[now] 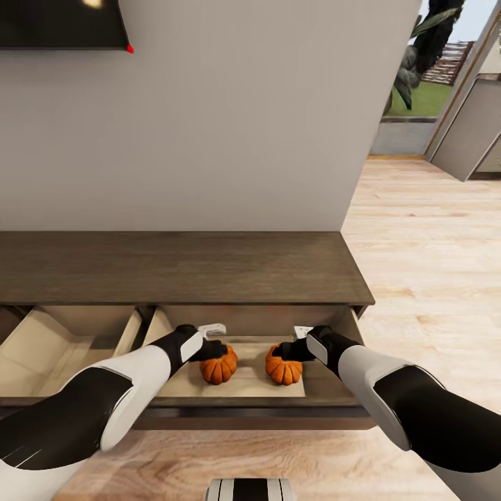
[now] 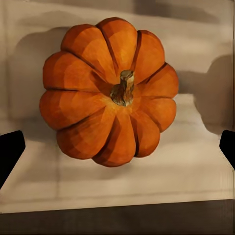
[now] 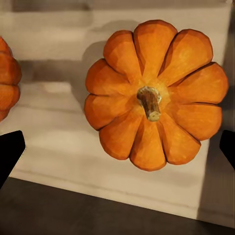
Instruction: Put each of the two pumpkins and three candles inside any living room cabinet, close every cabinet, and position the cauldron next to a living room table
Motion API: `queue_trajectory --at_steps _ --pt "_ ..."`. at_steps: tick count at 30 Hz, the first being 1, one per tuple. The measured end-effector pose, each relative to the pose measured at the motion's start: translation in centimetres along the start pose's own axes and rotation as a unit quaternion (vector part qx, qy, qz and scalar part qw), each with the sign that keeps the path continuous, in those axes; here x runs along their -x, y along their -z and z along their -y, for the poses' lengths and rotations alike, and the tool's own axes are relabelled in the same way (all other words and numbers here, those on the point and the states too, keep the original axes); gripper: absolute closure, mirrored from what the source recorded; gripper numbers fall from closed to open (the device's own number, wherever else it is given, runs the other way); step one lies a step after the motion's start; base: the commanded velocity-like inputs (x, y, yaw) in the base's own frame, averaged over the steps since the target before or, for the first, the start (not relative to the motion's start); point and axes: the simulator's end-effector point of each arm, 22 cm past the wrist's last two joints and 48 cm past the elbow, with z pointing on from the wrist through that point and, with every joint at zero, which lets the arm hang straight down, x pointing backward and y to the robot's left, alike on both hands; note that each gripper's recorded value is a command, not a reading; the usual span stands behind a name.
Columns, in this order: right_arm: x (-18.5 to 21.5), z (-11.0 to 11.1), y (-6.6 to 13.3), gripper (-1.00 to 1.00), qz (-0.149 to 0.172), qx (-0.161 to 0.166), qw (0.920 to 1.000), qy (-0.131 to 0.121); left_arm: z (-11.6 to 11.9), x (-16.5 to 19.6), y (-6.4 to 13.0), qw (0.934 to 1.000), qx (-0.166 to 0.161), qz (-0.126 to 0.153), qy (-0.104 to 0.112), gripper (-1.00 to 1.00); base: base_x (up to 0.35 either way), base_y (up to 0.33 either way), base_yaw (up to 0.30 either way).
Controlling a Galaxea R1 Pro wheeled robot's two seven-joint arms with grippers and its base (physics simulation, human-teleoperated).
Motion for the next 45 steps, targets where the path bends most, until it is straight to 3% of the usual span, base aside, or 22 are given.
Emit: queue_trajectory --at_steps 7,30,45 --pt "1.0 -0.5 1.5 -1.0 0.012 0.0 0.9999 0.003 0.2 0.5 1.5 1.0 0.001 0.0 -0.003 -1.0 0.0 0.0 0.0" --pt "1.0 -0.3 1.5 -1.0 0.011 -0.001 0.9999 0.003 0.1 0.1 1.5 1.0 0.003 -0.008 -0.003 -1.0 -0.025 0.0 0.0" --pt "1.8 -0.7 2.6 -1.0 0.022 0.0 0.9997 0.006 0.4 0.9 2.6 1.0 0.001 0.002 -0.005 -1.0 0.0 0.0 0.0"
